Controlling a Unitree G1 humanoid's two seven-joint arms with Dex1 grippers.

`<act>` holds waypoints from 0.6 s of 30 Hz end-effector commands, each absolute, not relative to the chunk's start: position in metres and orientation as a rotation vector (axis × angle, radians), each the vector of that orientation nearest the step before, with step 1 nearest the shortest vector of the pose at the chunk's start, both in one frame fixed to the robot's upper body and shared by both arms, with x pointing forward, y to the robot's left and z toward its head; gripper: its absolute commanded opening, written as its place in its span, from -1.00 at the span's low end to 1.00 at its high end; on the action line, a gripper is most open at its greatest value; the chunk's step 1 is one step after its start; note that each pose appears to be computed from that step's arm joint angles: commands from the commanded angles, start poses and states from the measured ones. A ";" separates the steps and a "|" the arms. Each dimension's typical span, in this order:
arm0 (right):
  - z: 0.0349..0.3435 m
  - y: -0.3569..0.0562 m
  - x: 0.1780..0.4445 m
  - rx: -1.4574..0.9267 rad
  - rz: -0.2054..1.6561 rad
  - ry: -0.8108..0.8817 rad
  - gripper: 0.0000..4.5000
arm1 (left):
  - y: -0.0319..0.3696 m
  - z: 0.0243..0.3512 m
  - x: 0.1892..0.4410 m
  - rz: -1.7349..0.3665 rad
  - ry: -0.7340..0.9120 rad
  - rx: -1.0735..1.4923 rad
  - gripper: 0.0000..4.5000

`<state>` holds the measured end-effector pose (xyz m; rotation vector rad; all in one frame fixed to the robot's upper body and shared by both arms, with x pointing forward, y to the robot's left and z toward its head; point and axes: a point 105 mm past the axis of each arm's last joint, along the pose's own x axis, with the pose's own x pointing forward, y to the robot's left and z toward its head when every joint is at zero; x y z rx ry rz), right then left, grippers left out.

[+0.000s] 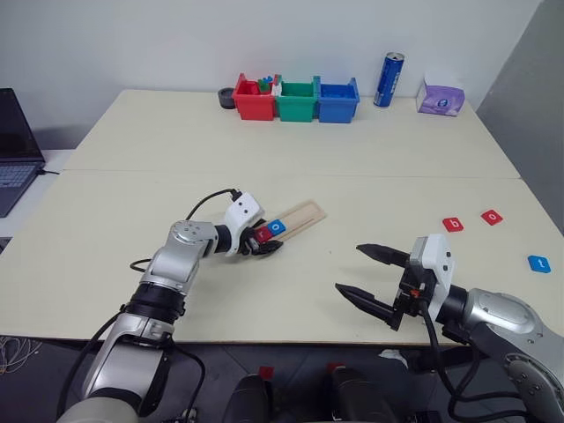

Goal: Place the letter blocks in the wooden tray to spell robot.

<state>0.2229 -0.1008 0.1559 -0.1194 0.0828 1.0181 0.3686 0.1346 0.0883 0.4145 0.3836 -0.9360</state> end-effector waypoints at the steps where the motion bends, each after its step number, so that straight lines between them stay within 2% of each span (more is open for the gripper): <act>1: 0.157 -0.117 0.203 -0.189 1.088 0.147 1.00 | 0.112 0.076 0.329 -1.233 0.391 0.538 0.50; 7: 0.143 -0.141 0.187 -0.256 1.088 0.278 1.00 | 0.089 0.077 0.310 -1.401 0.351 0.600 0.50; 18: 0.131 -0.160 0.181 -0.297 1.034 0.342 1.00 | 0.046 0.075 0.296 -1.555 0.336 0.635 0.50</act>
